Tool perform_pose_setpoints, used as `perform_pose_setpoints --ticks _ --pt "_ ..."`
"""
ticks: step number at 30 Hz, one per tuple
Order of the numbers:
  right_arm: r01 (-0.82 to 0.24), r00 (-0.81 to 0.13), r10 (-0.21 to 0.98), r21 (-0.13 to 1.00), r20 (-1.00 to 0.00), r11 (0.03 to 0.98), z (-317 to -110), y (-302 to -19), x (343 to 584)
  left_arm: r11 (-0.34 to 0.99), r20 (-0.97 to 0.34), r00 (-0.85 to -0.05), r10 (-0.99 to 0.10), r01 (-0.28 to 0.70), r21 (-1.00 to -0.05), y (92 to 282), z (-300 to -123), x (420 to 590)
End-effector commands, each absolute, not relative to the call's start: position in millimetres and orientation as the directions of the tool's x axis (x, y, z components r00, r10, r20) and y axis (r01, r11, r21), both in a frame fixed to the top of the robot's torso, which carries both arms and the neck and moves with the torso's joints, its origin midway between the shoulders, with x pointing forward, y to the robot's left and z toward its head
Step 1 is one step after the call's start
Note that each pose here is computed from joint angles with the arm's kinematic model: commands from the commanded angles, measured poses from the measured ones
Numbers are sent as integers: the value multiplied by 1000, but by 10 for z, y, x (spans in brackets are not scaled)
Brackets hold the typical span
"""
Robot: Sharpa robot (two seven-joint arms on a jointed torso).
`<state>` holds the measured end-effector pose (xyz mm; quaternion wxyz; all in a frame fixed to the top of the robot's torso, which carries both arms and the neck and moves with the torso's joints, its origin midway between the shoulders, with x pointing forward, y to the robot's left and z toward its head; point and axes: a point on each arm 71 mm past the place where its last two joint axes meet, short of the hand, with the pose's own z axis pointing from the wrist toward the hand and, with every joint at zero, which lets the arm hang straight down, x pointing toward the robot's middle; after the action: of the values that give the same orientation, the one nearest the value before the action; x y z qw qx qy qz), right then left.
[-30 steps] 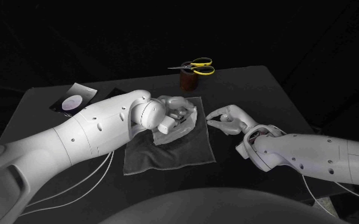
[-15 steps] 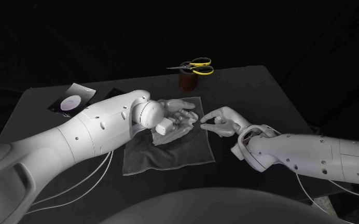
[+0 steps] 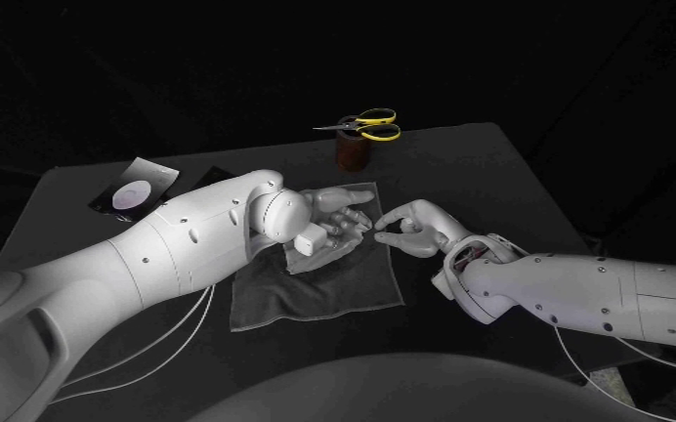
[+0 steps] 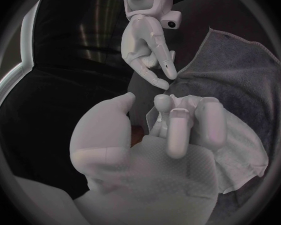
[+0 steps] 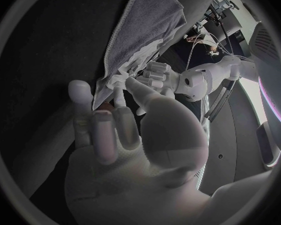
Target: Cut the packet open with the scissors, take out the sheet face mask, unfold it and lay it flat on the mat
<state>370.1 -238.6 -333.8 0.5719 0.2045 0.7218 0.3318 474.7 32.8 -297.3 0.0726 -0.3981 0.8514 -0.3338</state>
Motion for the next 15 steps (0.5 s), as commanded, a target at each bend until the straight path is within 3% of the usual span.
perform_pose_setpoints --ticks 1,7,15 --pt "-111 -209 637 666 -741 738 -3300 -2385 3708 426 188 -680 -709 -624 -655 273 -2937 4737" --pt "-150 -208 620 651 -756 744 -3248 -2344 3715 363 178 -666 -724 -587 -724 351 -2880 4768" --pt "-256 -316 550 628 -773 735 -3178 -2261 3846 324 48 -679 -732 -410 -853 760 -2737 4784"
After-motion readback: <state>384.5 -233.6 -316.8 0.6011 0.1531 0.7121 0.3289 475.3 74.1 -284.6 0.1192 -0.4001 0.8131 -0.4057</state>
